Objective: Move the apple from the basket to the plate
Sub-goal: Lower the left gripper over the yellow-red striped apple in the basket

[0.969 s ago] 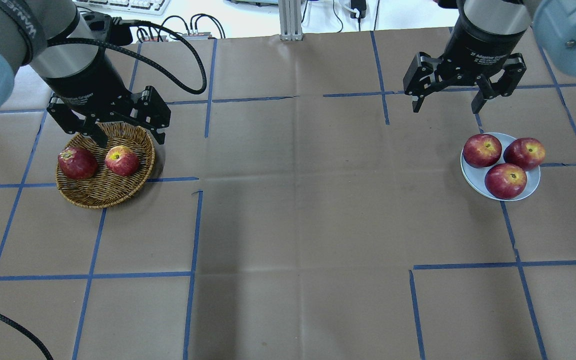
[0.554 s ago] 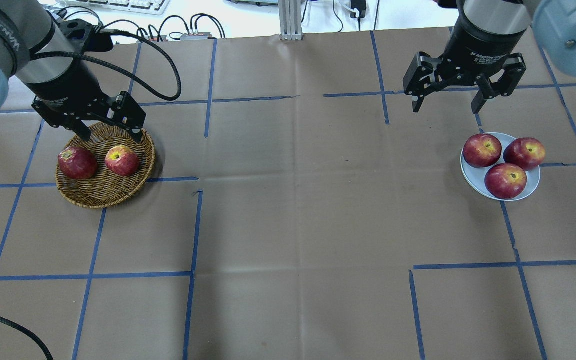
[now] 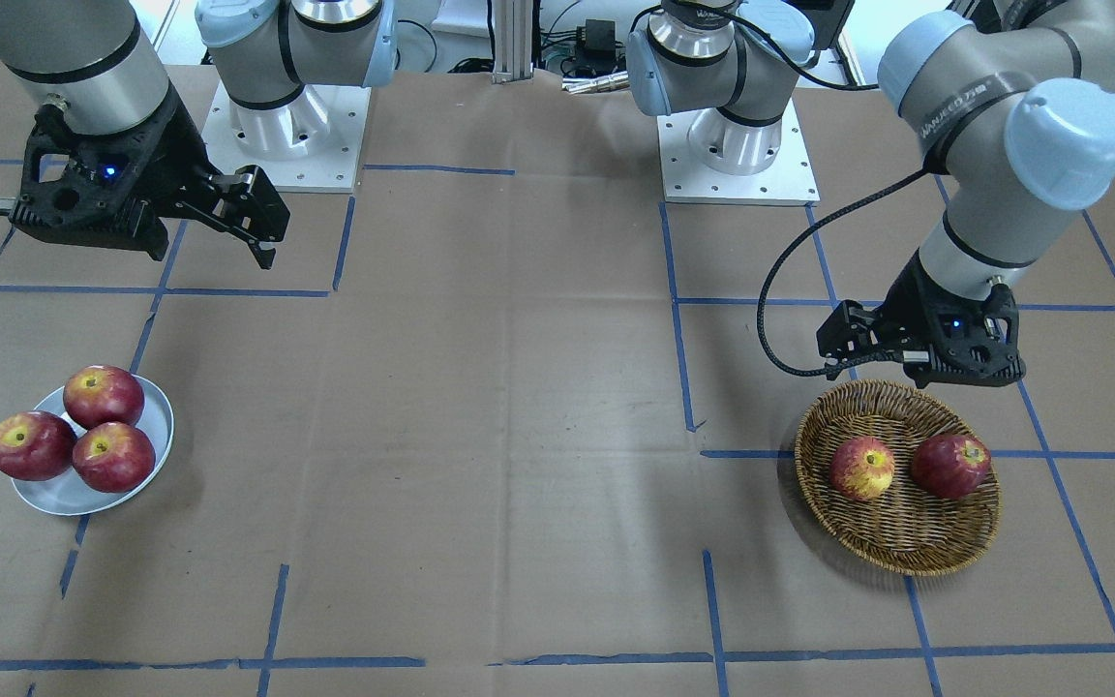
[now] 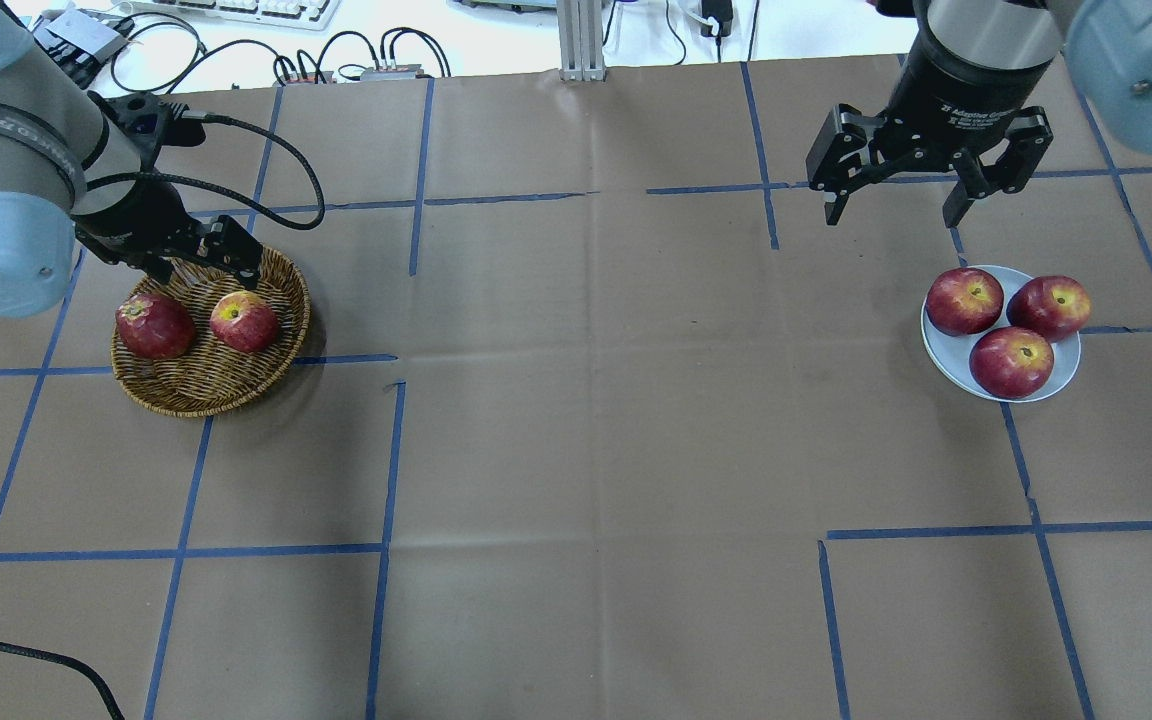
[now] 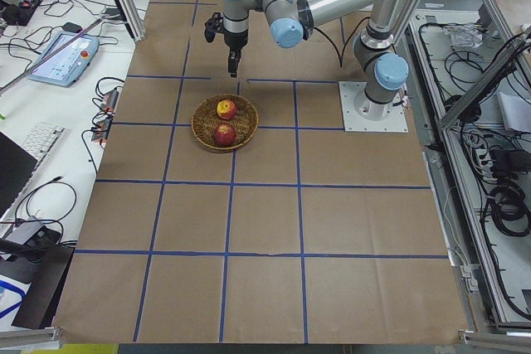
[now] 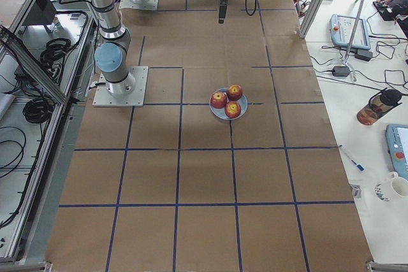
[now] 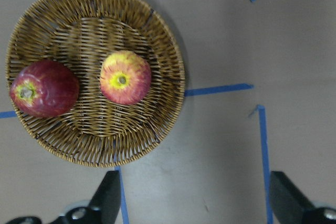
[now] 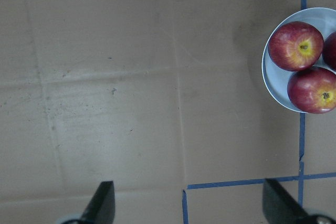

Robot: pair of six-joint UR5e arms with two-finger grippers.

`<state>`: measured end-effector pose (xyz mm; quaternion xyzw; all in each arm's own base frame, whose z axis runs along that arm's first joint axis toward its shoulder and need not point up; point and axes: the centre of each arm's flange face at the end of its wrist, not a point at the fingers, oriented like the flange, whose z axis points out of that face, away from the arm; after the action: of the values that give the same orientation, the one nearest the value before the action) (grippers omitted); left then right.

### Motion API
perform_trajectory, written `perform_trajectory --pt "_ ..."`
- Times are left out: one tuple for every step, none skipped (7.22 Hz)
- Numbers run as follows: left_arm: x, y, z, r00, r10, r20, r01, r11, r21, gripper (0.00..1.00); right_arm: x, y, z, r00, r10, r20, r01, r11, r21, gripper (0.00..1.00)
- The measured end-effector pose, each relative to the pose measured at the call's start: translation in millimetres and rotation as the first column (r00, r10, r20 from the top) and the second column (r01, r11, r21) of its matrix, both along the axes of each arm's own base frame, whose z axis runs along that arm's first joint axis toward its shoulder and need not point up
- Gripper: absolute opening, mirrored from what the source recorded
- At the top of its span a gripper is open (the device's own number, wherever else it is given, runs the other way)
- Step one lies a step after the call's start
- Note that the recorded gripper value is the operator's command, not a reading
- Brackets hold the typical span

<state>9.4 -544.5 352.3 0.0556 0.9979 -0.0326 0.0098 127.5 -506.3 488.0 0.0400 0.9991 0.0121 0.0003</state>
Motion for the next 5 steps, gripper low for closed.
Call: perform_trajectory --pt "13 -9 -18 1.0 -0.007 -0.002 0.007 1.0 0.009 0.99 0 0 0 1.0 0.0 0.0 0.0 1.0 0.001 1.0" --pt "23 -15 -35 1.0 -0.016 -0.011 0.016 1.0 0.019 0.99 0 0 -1 1.0 0.0 0.0 0.0 1.0 0.002 1.0" --pt "29 -22 -51 0.999 -0.035 -0.025 0.035 0.999 0.028 0.99 0 0 -1 1.0 0.0 0.0 0.0 1.0 0.003 1.0" --pt "33 -29 -66 0.998 -0.052 -0.035 0.053 0.998 0.036 0.99 0 0 -2 1.0 0.0 -0.001 0.0 1.0 0.004 1.0" --pt "35 -34 -78 0.997 -0.065 -0.041 0.067 0.997 0.044 0.99 0 0 -1 1.0 0.0 -0.001 0.0 1.0 0.003 1.0"
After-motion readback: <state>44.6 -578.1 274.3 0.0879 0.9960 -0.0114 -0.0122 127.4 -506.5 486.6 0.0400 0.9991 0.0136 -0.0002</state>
